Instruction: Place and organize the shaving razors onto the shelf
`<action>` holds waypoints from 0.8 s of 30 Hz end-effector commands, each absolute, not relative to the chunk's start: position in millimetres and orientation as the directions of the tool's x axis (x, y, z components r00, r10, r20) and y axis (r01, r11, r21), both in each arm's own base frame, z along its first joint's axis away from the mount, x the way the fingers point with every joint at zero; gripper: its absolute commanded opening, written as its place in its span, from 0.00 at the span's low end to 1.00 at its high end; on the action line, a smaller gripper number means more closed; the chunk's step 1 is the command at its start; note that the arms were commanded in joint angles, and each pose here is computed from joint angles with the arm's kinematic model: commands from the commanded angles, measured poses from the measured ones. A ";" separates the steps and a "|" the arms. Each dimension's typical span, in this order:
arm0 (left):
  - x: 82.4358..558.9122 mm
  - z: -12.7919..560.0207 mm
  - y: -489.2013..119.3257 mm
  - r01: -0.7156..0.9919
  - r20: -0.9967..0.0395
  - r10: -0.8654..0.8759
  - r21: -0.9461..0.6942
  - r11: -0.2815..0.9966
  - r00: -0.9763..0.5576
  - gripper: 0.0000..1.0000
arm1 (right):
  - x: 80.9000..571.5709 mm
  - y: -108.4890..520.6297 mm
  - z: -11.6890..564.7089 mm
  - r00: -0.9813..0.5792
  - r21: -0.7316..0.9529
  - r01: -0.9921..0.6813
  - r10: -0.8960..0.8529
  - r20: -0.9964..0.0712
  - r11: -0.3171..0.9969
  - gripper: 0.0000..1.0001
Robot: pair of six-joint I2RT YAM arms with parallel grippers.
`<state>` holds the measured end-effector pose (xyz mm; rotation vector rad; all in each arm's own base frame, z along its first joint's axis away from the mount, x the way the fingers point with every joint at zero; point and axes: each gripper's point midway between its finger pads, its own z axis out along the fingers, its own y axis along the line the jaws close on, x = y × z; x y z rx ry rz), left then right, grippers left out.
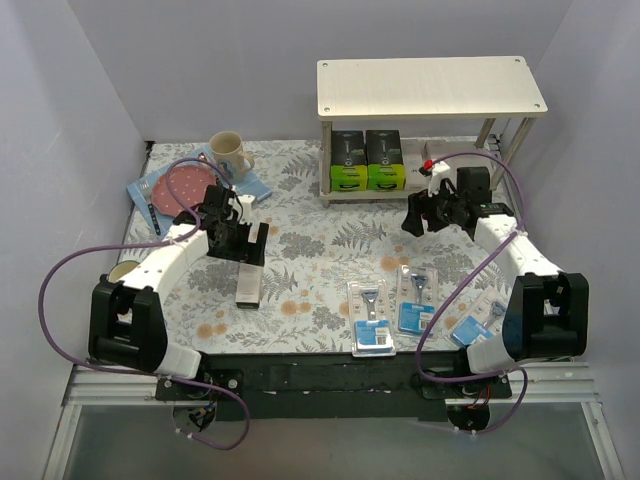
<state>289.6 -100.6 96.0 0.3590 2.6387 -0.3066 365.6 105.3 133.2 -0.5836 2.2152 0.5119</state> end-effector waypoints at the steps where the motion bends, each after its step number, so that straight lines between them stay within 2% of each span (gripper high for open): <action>1: 298.2 73.3 -100.9 0.259 -0.425 0.177 -0.143 0.955 -0.887 0.98 | 376.8 112.8 159.1 -0.527 0.142 -0.597 -0.253 -0.811 0.789 0.79; 7: 309.2 51.8 -107.1 0.273 -0.377 0.218 -0.097 0.957 -0.900 0.97 | 377.7 109.3 162.7 -0.506 0.110 -0.594 -0.264 -0.821 0.797 0.80; 12: 292.7 39.3 -149.8 0.459 -0.358 0.404 -0.082 0.884 -0.842 0.73 | 371.8 107.0 163.3 -0.487 0.084 -0.603 -0.283 -0.826 0.793 0.80; 13: 292.5 41.7 -159.0 0.502 -0.371 0.444 -0.074 0.862 -0.816 0.70 | 370.8 105.7 161.4 -0.484 0.073 -0.606 -0.295 -0.824 0.792 0.80; 18: 267.0 47.5 -236.0 0.781 -0.425 0.685 -0.094 0.617 -0.592 0.55 | 366.2 99.8 157.4 -0.462 0.025 -0.620 -0.339 -0.819 0.784 0.80; 21: 267.3 56.6 -271.1 0.893 -0.491 0.775 -0.012 0.450 -0.397 0.58 | 359.7 100.2 149.9 -0.459 0.018 -0.645 -0.368 -0.809 0.764 0.80; 22: 275.3 64.8 -283.2 0.905 -0.538 0.771 0.036 0.424 -0.341 0.71 | 356.2 104.3 149.3 -0.450 0.029 -0.668 -0.373 -0.812 0.744 0.80; 24: 286.9 90.4 -293.0 0.904 -0.605 0.750 0.112 0.413 -0.268 0.82 | 343.7 119.6 148.0 -0.411 0.064 -0.750 -0.387 -0.826 0.658 0.82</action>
